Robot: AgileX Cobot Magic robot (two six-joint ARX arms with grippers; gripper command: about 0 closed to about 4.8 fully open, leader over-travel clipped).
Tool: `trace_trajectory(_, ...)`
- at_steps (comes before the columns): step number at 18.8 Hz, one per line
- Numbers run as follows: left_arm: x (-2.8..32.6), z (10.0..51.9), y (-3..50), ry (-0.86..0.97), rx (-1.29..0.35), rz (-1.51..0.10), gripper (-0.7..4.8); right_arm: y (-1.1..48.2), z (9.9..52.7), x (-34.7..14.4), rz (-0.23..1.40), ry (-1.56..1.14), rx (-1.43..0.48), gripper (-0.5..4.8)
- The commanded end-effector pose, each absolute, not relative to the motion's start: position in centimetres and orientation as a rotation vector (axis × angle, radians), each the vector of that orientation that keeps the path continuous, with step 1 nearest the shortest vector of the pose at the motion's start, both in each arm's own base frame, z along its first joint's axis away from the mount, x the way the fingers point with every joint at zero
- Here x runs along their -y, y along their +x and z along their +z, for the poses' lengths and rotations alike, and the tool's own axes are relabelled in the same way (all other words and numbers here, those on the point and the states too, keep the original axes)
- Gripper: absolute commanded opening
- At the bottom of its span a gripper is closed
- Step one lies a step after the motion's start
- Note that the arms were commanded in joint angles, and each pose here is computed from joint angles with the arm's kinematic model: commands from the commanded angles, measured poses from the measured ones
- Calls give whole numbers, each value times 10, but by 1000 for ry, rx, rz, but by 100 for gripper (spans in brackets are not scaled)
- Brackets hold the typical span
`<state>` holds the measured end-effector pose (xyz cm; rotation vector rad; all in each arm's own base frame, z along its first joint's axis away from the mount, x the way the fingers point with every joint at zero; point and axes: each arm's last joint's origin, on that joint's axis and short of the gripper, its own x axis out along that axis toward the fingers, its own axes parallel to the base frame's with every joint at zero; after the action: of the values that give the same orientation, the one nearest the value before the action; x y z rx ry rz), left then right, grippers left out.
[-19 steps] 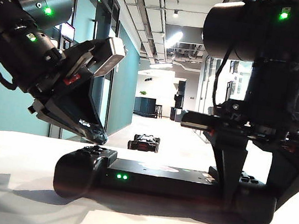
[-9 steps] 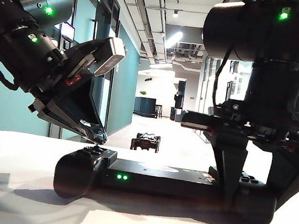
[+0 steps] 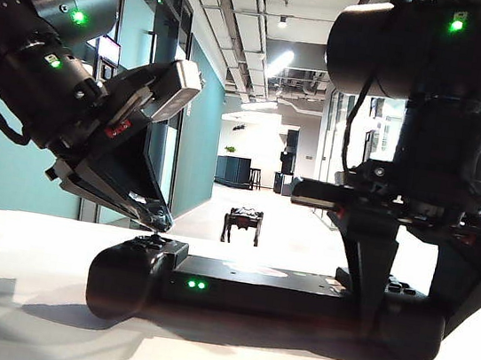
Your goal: Push the left joystick on the remote control sitting on the white table forward to make the robot dog walk in a straight line until it approaches the door.
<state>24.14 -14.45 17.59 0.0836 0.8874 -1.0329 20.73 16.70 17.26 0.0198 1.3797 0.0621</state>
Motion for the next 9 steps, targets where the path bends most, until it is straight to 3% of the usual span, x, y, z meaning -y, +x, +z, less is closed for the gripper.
trace_trajectory(1, 145, 177, 243, 92, -868, -1027, -6, 208, 174, -168, 78, 30, -1377, 178)
trace_trajectory(9, 145, 177, 243, 92, -868, -1027, -6, 208, 174, -168, 83, 23, -1377, 179)
